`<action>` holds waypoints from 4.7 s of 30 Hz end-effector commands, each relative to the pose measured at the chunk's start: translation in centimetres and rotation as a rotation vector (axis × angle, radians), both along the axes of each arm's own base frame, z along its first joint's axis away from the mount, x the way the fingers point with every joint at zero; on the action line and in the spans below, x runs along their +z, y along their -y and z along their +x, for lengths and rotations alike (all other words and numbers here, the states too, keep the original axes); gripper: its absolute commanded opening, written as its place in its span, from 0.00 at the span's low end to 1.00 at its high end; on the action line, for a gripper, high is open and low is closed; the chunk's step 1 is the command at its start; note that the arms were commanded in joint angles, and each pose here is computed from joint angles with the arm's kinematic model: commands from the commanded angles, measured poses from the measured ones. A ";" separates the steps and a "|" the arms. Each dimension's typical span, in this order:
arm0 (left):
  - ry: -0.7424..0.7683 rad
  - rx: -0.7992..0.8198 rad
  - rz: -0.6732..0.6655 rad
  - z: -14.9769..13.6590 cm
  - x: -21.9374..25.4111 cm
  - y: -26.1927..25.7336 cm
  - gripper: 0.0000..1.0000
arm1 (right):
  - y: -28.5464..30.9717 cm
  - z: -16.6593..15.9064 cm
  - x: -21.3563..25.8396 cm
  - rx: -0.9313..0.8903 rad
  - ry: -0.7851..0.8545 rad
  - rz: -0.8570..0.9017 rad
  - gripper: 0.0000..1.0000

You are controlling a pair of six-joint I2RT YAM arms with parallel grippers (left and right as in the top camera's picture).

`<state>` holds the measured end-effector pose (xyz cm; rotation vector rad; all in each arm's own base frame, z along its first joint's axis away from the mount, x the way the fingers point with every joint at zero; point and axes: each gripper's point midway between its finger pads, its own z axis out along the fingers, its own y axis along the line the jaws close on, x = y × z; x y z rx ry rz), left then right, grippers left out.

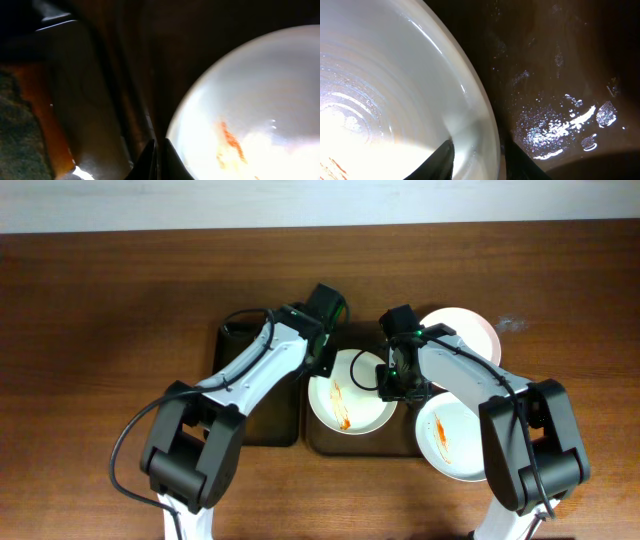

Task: Clean dirty plates on tray and stack at the side

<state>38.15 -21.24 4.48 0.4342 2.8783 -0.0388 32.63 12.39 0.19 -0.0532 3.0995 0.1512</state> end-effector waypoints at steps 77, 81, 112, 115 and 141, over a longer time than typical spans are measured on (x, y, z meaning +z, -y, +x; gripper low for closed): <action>-0.123 0.186 -0.054 2.8 8.8 -10.6 0.00 | 1.2 0.9 2.2 0.056 -0.043 0.066 0.35; -0.109 0.180 -0.059 3.1 8.8 -10.3 0.00 | 1.0 0.3 0.3 0.037 -0.037 0.091 0.30; -0.300 -0.053 -0.221 -10.4 -3.7 8.0 0.00 | 1.6 -0.9 -0.8 -0.315 -0.111 0.072 0.04; -0.327 -0.049 -0.235 -11.2 -3.6 8.7 0.00 | 1.6 -0.9 -0.8 -0.315 -0.110 0.072 0.04; -0.096 -0.052 -0.401 -2.8 -2.1 8.3 0.00 | 0.8 -0.1 1.3 -0.099 -0.105 0.451 0.04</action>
